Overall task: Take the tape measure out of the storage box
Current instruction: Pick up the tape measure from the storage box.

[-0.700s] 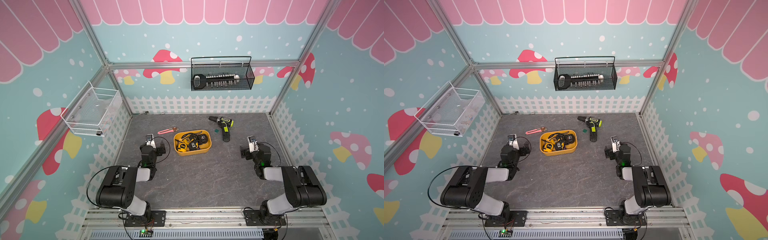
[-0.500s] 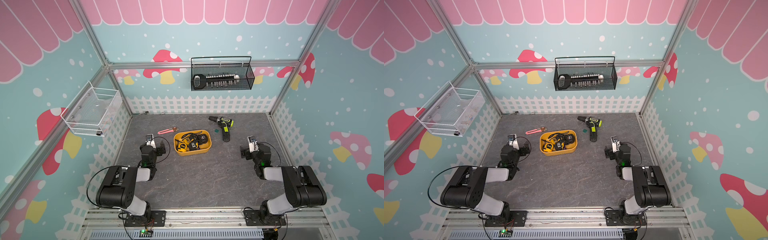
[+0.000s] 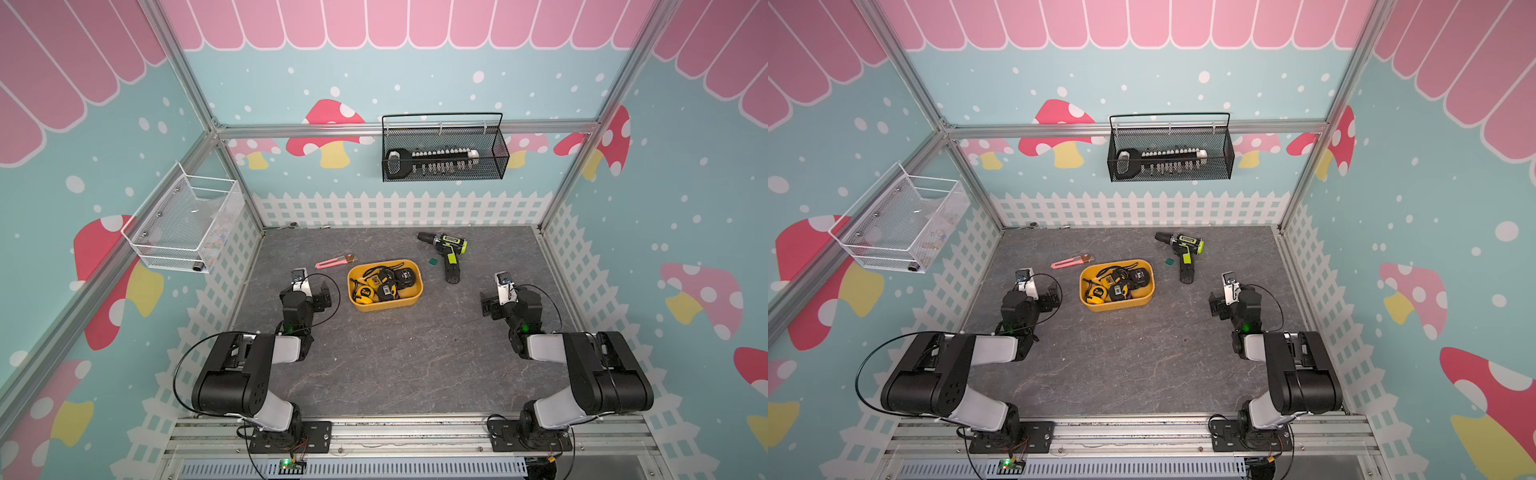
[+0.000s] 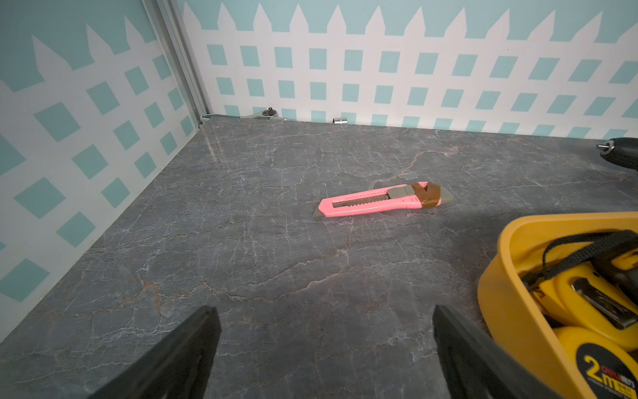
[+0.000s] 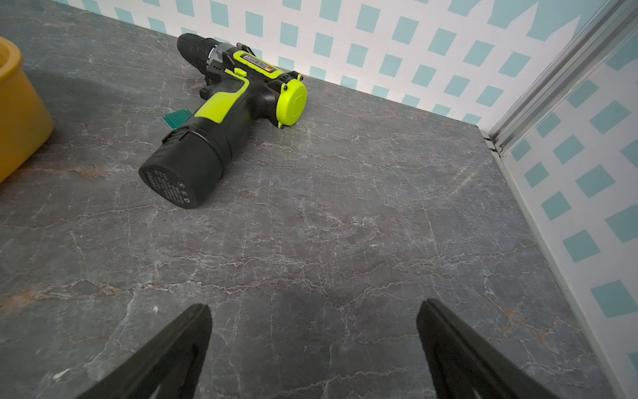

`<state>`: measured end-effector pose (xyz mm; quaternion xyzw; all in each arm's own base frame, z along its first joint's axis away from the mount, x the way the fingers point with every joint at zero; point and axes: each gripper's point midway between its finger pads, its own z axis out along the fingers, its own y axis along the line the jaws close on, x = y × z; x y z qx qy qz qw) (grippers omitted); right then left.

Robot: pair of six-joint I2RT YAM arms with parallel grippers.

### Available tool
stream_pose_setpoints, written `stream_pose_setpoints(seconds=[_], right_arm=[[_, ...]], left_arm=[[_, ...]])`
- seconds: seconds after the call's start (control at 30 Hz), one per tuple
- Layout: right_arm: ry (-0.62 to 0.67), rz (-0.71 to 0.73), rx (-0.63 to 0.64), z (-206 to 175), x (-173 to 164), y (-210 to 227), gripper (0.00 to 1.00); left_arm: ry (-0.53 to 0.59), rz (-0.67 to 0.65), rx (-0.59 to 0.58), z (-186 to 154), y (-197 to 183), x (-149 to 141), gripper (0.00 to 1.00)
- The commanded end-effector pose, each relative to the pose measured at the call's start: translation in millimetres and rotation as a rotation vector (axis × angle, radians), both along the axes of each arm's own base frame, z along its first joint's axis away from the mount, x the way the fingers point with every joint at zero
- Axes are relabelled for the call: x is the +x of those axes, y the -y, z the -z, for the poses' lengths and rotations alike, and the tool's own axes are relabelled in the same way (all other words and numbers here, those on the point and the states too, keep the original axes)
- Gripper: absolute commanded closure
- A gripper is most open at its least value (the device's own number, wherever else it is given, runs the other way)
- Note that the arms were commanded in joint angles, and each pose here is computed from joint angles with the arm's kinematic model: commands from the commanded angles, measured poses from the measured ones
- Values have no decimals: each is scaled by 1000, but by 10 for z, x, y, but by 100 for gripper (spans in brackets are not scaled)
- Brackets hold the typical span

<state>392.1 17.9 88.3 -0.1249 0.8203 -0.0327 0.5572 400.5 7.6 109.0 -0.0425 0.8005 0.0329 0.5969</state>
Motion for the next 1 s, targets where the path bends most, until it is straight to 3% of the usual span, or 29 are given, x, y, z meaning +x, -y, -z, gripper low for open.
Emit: stream_pose_setpoints(seconds=[0.0,0.13,0.27,0.37,0.43,0.53,0.63,0.8,0.97], right_arm=[[18,-3,2,-64,48,5,1],[27,34,5,-152,44,61,1],[-78,62,35,-426,51,82,1],[-215,-17,123,-541,38,-127,1],[-290,-54,198,-599,2,-280,1],[-373,-102,280,-657,-77,-502,1],[-456,-153,319,-672,-169,-695,1],[-542,-238,369,-675,-288,-970,1],[-571,-269,371,-598,-362,-1089,1]], left_arm=[[13,5,-12,-53,-22,40,1],[-24,-31,-21,-174,-96,65,1],[-256,50,-13,-397,49,219,1],[-478,92,-54,-455,261,237,1],[-623,140,-78,-427,531,170,1],[-733,189,-39,-431,986,48,1],[-819,213,-59,-369,1398,-57,1],[-933,200,-198,-159,1818,-43,1],[-982,222,-190,-12,2201,33,1]])
